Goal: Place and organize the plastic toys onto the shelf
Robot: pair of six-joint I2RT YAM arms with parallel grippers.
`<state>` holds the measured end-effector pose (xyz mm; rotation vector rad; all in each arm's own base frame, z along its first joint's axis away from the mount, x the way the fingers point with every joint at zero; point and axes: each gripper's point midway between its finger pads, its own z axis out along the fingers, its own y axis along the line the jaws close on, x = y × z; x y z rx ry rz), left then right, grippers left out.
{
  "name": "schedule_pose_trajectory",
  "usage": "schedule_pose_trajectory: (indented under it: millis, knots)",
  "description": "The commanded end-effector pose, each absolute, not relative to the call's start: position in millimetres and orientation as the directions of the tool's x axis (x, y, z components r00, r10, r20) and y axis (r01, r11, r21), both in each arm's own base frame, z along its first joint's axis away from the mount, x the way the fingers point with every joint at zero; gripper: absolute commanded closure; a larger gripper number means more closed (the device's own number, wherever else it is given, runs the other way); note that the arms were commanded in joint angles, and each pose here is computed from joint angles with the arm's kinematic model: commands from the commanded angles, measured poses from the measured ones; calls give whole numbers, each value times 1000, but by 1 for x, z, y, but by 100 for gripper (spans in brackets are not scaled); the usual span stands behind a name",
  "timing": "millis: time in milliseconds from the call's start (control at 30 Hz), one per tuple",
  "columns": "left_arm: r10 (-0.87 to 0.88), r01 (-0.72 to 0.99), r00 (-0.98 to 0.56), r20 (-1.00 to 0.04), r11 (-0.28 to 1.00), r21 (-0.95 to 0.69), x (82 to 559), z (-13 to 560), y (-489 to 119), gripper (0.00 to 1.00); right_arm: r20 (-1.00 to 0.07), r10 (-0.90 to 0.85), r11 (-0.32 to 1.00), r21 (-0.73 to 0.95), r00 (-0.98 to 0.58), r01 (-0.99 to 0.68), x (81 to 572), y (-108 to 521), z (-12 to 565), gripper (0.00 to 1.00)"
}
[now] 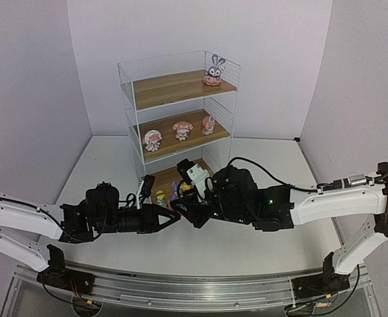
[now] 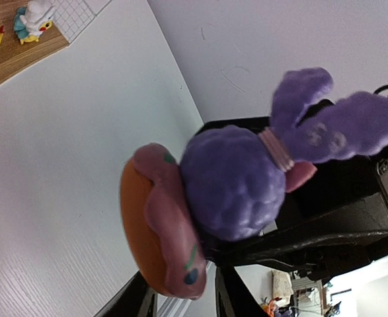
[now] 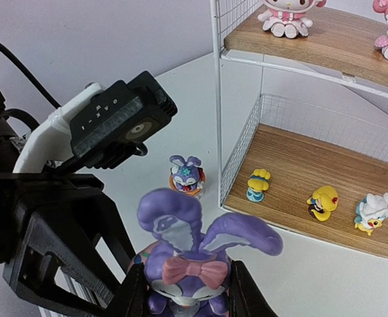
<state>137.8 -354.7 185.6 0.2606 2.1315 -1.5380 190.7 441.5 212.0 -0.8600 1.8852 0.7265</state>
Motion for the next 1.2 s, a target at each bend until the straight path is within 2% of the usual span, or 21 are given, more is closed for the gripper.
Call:
schedule_pose_trajectory:
  millis: [0, 167, 200, 300, 467, 533, 767, 1167]
  knots:
    - [-144, 488, -833, -534, 261, -833, 137, 225, -367, 58, -938, -135, 620, 171, -319, -766, 201, 442, 254, 97]
    - [-151, 490, -824, -546, 295, -820, 135, 225, -351, 2, -953, -87, 664, 163, -292, -729, 205, 418, 283, 98]
    - [-159, 484, -820, -550, 319, -815, 136, 224, -345, 1, -954, -80, 670, 162, -287, -725, 205, 413, 290, 99]
    - [-214, 434, -798, -564, 447, -782, 149, 217, -319, 0, -959, -61, 675, 164, -276, -719, 203, 401, 316, 100]
    - [-294, 187, -782, -549, 730, -657, 169, 183, -254, 0, -969, -89, 714, 100, -231, -693, 211, 393, 363, 100]
    - [-325, 97, -775, -543, 787, -609, 173, 173, -234, 0, -976, -93, 733, 67, -197, -677, 217, 395, 382, 100]
    - [-380, -61, -761, -526, 849, -526, 175, 151, -204, 0, -992, -100, 775, -27, -80, -632, 238, 405, 431, 100]
    - [-391, -56, -747, -538, 843, -535, 174, 151, -196, 0, -998, -63, 837, -43, -18, -545, 300, 405, 471, 100]
